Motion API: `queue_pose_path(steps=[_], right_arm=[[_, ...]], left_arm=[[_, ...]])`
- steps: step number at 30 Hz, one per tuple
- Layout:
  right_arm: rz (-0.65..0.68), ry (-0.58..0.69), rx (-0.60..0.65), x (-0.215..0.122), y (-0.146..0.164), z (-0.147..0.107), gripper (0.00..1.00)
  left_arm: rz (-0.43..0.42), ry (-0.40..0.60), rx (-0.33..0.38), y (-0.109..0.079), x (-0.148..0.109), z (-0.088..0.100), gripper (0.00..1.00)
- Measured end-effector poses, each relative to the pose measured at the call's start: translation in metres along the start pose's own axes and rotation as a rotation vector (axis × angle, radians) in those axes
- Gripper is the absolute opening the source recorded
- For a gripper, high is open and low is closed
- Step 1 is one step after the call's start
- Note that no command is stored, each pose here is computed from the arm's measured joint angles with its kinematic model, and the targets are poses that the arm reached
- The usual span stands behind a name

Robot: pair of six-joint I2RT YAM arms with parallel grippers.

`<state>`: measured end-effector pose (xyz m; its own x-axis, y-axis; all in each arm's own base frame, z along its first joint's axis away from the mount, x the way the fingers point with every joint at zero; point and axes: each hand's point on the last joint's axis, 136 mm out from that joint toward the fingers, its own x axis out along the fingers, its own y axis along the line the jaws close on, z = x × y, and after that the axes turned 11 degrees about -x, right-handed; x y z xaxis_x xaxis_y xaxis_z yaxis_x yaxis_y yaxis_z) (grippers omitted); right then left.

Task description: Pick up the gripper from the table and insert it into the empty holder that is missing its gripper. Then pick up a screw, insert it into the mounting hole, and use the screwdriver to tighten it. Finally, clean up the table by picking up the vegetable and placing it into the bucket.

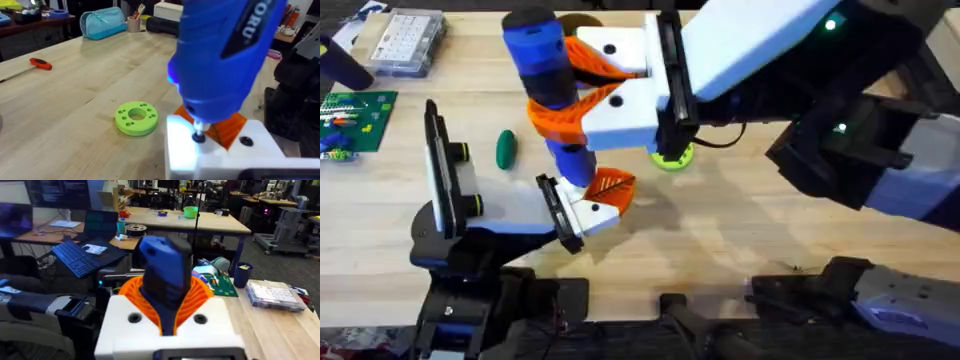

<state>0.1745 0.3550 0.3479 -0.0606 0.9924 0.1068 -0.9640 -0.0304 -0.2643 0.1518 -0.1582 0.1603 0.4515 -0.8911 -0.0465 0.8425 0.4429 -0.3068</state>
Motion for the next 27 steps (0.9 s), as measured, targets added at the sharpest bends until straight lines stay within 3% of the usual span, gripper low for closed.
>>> queue_pose_path(steps=[9, 22, 27], right_arm=[[-0.003, -0.021, -0.019, 0.000, -0.001, 0.005, 0.093], [-0.100, -0.154, -0.108, -0.011, -0.036, 0.060, 0.091], [-0.118, -0.152, -0.119, -0.015, -0.042, 0.062, 0.091]], left_arm=[[0.000, -0.001, 0.003, 0.000, 0.000, 0.000, 0.010], [0.004, -0.002, 0.005, 0.001, 0.000, 0.001, 0.010], [0.004, -0.002, 0.005, 0.001, 0.000, 0.001, 0.010]])
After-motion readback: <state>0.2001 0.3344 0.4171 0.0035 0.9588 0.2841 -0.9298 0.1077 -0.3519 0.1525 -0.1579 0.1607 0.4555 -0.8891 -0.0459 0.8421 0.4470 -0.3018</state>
